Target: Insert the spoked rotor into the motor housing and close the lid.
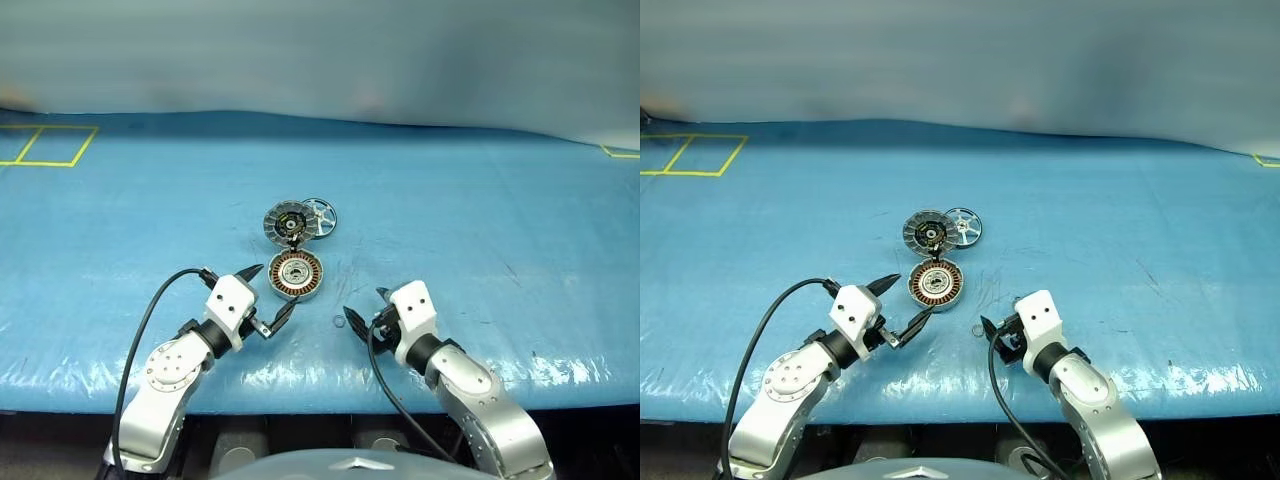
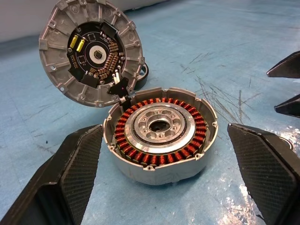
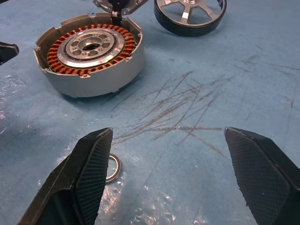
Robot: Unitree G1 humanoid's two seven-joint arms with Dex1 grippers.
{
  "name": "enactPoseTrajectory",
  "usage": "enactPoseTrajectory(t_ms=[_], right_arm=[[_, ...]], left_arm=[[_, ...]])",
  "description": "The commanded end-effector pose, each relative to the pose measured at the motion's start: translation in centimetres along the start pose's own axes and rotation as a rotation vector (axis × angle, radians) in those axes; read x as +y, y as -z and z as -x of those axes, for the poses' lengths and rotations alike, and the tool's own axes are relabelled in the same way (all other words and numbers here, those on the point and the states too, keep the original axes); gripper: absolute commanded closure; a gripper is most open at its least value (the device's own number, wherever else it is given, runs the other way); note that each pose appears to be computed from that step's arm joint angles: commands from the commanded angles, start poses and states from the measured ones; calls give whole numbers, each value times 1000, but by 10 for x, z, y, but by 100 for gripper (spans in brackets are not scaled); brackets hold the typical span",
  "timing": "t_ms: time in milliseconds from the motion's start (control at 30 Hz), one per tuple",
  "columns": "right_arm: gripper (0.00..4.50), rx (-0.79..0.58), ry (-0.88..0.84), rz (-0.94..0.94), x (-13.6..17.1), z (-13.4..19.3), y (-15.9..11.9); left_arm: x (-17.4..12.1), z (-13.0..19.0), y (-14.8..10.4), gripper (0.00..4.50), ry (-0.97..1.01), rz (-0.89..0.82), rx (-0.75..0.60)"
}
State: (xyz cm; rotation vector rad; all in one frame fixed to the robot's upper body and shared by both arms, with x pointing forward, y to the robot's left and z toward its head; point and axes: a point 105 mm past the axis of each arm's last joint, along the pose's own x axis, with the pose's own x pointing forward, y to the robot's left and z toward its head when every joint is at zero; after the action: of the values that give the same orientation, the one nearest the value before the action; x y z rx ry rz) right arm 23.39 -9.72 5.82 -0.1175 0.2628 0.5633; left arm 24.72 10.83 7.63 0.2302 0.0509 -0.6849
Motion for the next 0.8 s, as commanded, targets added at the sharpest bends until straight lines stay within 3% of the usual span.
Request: enactPoseTrajectory(t_ms=[33, 300, 667, 800], right_arm=[[49, -63, -79, 2, 12, -2, -9], [49, -9, -222, 28, 28, -9, 8], [49, 77, -184, 76, 14, -15, 36], [139, 98, -166, 76, 11, -13, 46]], left_arm=[[-1, -1, -10, 0, 13, -17, -33], [-2, -1, -9, 0, 17, -16, -29], [-15, 9, 7, 0, 28, -5, 31], [-20, 11, 14, 0, 19, 26, 44]])
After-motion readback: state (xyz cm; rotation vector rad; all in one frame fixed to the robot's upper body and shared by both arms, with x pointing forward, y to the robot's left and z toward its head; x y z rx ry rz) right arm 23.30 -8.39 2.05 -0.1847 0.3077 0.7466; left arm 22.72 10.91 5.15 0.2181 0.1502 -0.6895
